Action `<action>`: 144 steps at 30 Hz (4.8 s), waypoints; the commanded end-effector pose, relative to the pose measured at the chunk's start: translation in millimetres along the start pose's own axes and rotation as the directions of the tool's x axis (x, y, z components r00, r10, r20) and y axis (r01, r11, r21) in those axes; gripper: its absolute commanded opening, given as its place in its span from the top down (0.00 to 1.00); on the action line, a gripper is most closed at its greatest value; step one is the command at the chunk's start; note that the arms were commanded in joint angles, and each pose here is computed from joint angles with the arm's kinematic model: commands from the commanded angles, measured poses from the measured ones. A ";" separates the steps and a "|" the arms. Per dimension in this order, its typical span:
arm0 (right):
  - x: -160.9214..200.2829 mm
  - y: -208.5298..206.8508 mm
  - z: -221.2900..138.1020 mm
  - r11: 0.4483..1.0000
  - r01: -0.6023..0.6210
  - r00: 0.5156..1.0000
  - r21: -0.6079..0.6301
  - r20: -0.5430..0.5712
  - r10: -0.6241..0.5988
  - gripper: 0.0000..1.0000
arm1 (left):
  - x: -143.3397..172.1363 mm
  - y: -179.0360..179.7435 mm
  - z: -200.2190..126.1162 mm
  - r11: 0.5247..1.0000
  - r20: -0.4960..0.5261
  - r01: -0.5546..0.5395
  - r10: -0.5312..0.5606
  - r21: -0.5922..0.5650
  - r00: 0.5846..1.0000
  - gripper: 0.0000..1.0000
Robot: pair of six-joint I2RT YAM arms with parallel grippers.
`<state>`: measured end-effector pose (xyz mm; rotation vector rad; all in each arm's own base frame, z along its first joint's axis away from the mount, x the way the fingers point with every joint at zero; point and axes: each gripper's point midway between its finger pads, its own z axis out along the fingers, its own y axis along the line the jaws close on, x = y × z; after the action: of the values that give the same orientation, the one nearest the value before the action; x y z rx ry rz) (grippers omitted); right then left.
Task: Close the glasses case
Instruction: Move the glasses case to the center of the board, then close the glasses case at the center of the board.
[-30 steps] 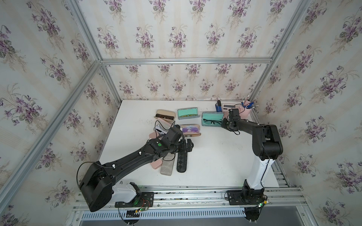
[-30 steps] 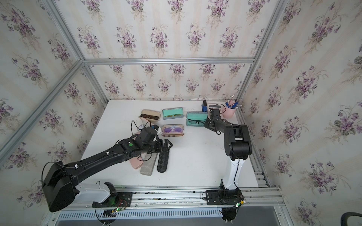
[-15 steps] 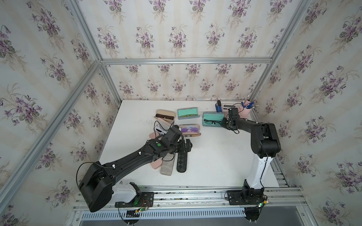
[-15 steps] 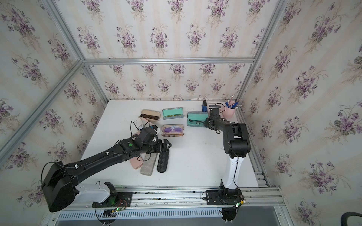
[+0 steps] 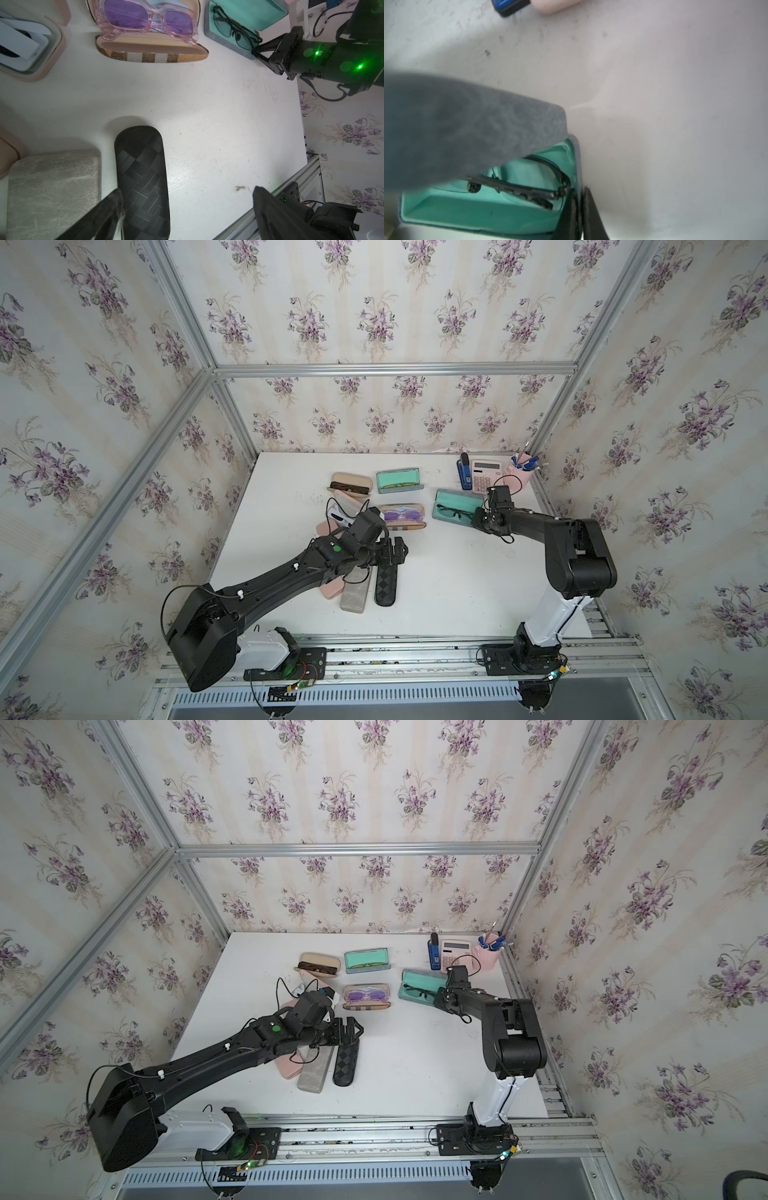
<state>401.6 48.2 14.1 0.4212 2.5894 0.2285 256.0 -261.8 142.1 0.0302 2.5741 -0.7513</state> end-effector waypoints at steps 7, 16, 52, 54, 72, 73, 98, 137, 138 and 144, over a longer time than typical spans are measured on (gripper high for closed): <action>77.2 11.2 -31.4 0.999 0.002 0.996 -0.048 -0.088 -0.007 0.89 | 10.4 -13.2 2.8 1.000 -0.016 -0.002 0.002 0.021 1.000 0.00; 132.8 15.0 -55.1 0.997 -0.018 0.993 -0.078 -0.115 0.009 0.87 | 38.0 -36.3 14.7 0.999 -0.057 -0.001 0.003 0.032 0.998 0.00; 113.1 59.5 -152.4 0.969 0.125 0.991 -0.211 0.077 -0.111 0.42 | 46.7 -13.0 120.0 0.900 0.068 0.398 -0.392 -0.178 0.917 0.22; 105.0 65.5 -154.1 0.967 0.149 0.987 -0.208 0.089 -0.133 0.42 | 42.8 -10.4 121.4 0.893 0.078 0.411 -0.403 -0.184 0.912 0.22; 35.6 79.8 -138.6 0.947 0.199 0.979 -0.252 0.097 -0.179 0.42 | 38.5 -0.4 142.9 0.880 0.046 0.400 -0.402 -0.256 0.915 0.25; 33.8 80.1 -137.5 0.947 0.199 0.979 -0.254 0.097 -0.180 0.42 | 39.9 0.8 143.9 0.880 0.043 0.396 -0.399 -0.264 0.916 0.25; 45.1 91.7 -121.5 0.904 0.264 0.963 -0.335 0.041 -0.266 0.43 | 74.2 32.8 139.6 0.843 -0.125 0.247 -0.343 -0.477 0.931 0.44; 103.5 95.5 -109.9 0.804 0.127 0.978 -0.581 -0.064 -0.200 0.52 | 66.1 29.2 147.7 0.866 -0.177 0.149 -0.261 -0.478 0.949 0.70; 104.5 95.1 -109.0 0.804 0.127 0.977 -0.582 -0.064 -0.201 0.53 | 65.7 29.0 147.7 0.867 -0.178 0.148 -0.260 -0.476 0.949 0.70; 111.6 90.4 -103.4 0.809 0.126 0.975 -0.573 -0.077 -0.206 0.59 | 63.7 26.5 148.7 0.873 -0.176 0.150 -0.257 -0.465 0.950 0.71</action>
<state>283.4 163.5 80.9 -0.0492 2.4823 0.9745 296.0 -356.5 14.5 -0.3474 2.7998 -0.4305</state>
